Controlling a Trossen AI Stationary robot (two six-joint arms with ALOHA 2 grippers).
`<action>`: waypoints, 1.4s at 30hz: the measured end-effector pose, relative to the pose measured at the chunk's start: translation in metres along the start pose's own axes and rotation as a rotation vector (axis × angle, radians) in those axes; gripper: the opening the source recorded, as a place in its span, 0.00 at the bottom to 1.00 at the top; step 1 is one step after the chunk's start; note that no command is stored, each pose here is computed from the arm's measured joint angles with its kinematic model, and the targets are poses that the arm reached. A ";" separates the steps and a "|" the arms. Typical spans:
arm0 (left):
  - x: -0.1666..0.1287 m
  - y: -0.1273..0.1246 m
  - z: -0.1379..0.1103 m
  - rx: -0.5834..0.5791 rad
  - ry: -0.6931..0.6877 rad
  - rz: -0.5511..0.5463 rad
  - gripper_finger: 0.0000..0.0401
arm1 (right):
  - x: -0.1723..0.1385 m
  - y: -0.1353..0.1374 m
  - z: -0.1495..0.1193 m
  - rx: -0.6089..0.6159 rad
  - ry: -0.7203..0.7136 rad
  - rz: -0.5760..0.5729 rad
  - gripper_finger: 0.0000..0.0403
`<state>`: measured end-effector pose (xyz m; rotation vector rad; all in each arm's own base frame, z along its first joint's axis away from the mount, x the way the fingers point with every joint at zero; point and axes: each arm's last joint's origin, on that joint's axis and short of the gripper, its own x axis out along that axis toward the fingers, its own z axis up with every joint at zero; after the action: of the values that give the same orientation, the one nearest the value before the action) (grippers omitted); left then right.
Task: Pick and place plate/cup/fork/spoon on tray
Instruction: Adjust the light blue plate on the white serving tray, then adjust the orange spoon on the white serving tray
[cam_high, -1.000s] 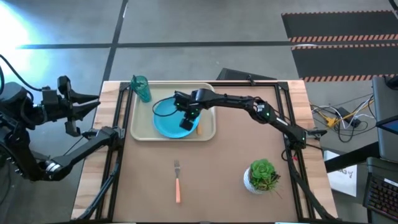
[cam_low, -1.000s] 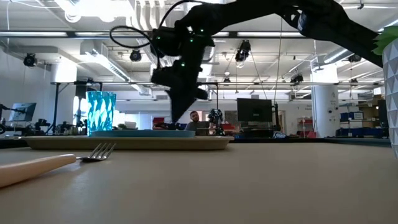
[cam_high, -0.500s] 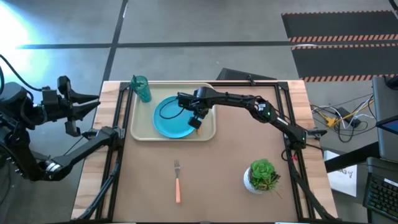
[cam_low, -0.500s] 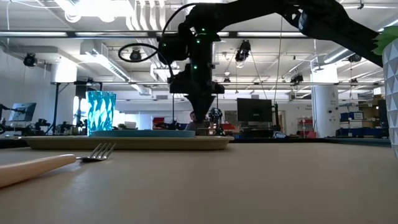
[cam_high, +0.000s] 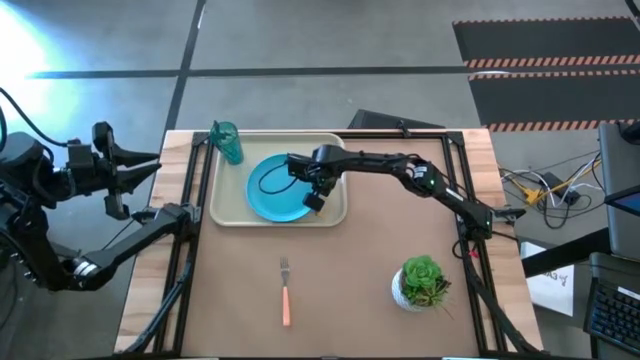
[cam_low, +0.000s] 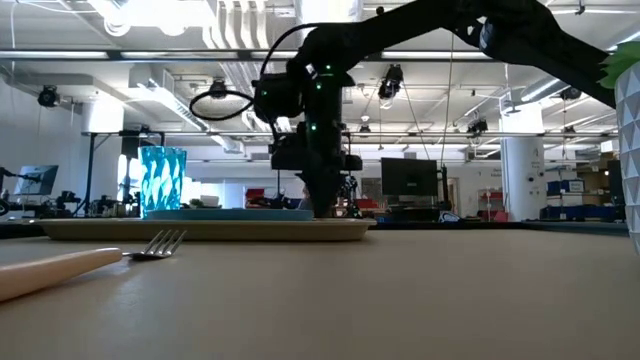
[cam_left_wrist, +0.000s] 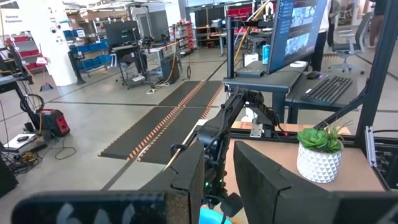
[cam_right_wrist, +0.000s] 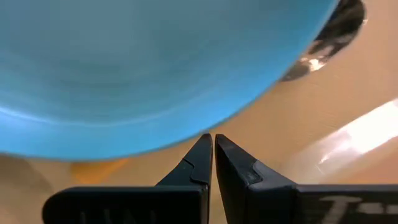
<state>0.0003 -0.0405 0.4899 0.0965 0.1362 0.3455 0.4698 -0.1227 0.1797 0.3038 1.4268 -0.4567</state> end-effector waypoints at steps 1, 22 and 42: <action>0.000 0.000 0.000 0.000 0.000 0.000 0.18 | 0.002 0.000 0.000 0.000 -0.002 0.001 0.02; 0.000 0.000 0.000 0.013 -0.001 0.000 0.18 | 0.002 0.008 0.023 0.050 -0.235 0.132 0.02; 0.000 0.000 0.000 0.020 0.002 0.004 0.18 | -0.025 0.002 0.010 -0.003 -0.167 0.135 0.02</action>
<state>0.0005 -0.0399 0.4897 0.1158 0.1416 0.3485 0.4776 -0.1226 0.2053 0.3491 1.2359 -0.3612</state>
